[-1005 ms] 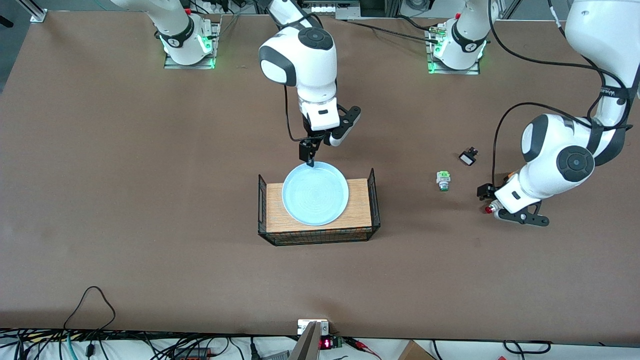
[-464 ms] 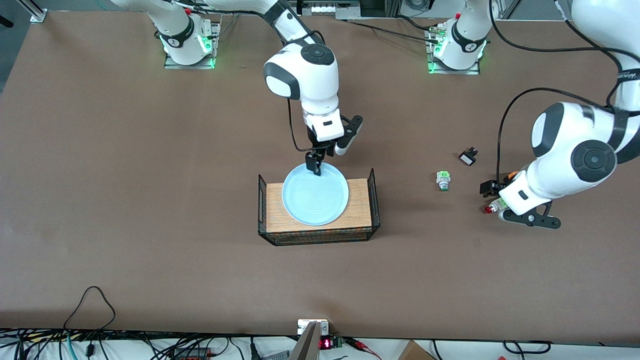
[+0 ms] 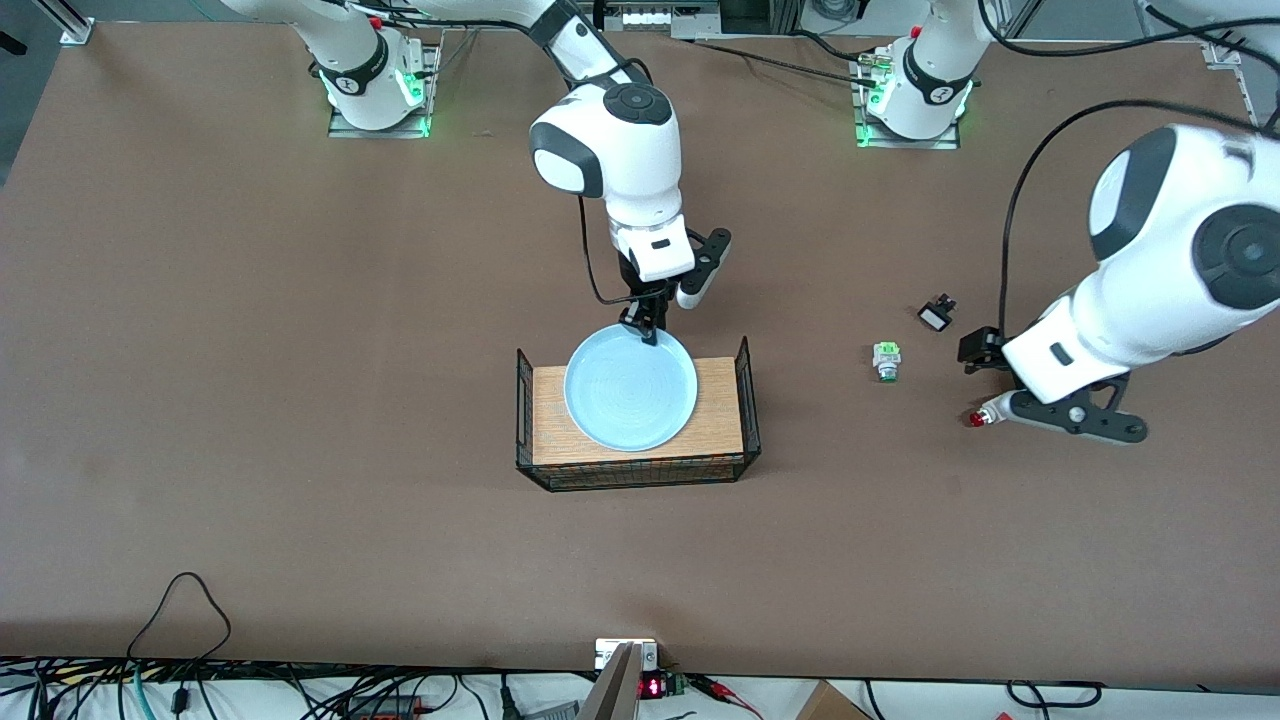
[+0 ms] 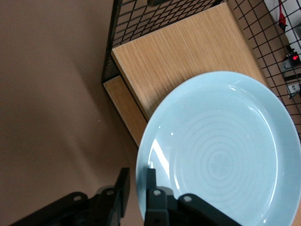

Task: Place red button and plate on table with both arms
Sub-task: 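Lower the red button beside the orange box while the right gripper grasps the plate rim, then lift the plate out of the tray with the right gripper while the left gripper withdraws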

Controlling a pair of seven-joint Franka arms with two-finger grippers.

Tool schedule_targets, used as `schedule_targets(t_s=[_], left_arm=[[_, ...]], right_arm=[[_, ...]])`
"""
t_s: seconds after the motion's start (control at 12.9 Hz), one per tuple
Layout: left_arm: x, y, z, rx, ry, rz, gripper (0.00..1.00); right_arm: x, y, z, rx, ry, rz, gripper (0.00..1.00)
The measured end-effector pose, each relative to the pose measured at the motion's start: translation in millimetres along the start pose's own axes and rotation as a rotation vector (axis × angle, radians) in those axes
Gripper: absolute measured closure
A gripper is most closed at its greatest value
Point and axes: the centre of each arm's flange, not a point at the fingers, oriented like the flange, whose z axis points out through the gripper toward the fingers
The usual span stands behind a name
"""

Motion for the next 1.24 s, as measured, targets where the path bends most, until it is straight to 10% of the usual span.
schedule_targets(t_s=[0.15,1.24], left_arm=[[-10.6,-1.8,-27.0,-0.029,-0.014,-0.018,0.00],[-93.9,-36.9,-54.8,-0.051,-0.011,-0.053,0.00]], right_arm=[[2.2,-1.1,-2.7,-0.004,0.005,-0.007,0.98],[16.2,47.9,-170.0,0.014,-0.159,0.064,0.98]])
